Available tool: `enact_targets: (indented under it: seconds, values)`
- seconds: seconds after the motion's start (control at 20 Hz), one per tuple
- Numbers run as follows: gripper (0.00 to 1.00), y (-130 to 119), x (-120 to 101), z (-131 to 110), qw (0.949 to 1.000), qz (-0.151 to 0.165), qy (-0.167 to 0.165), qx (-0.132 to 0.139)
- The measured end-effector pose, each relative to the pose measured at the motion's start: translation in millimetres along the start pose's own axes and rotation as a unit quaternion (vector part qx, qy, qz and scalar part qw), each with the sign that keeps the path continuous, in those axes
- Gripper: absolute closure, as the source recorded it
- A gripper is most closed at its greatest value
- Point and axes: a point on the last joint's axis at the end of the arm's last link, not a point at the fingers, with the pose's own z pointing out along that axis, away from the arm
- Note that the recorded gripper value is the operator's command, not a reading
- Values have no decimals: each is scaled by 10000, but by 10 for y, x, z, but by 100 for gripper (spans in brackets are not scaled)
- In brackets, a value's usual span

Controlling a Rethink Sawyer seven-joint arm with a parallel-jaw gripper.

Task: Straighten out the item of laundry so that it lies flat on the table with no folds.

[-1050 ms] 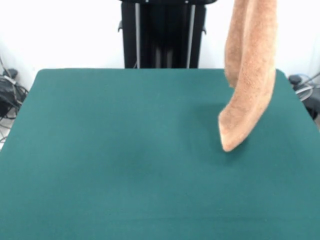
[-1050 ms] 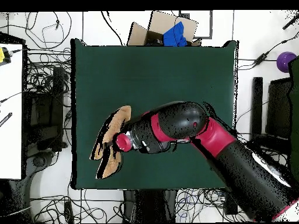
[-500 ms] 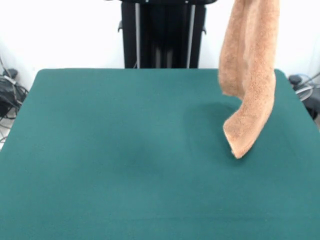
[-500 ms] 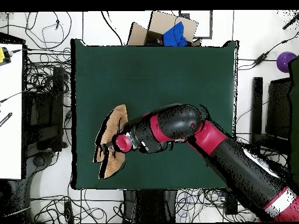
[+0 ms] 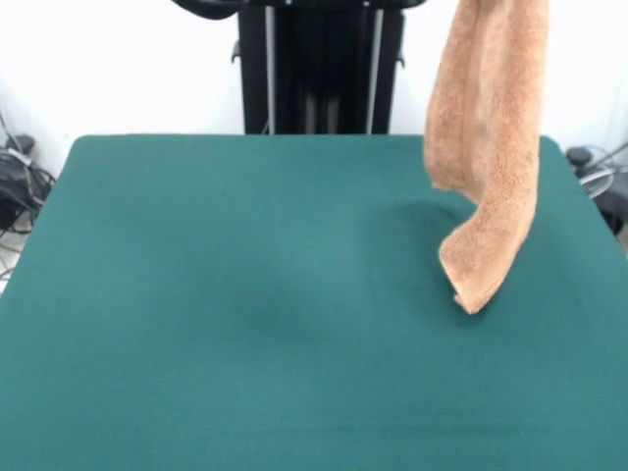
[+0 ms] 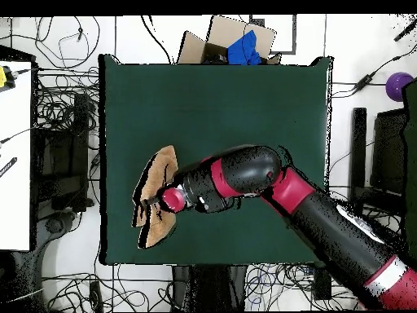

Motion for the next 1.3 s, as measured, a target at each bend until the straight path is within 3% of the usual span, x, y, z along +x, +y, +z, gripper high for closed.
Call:
enact_targets:
  seconds: [0.35, 0.6, 1.05, 1.3]
  values:
    - [100, -69, -38, 6, 9999, -1, -87, -137]
    - [100, -140, -92, -38, 9998, -51, -175, -95]
    - [100, -375, -138, -193, 9985, -319, -127, 429]
    - [100, -424, -131, -280, 9977, -400, 29, 538]
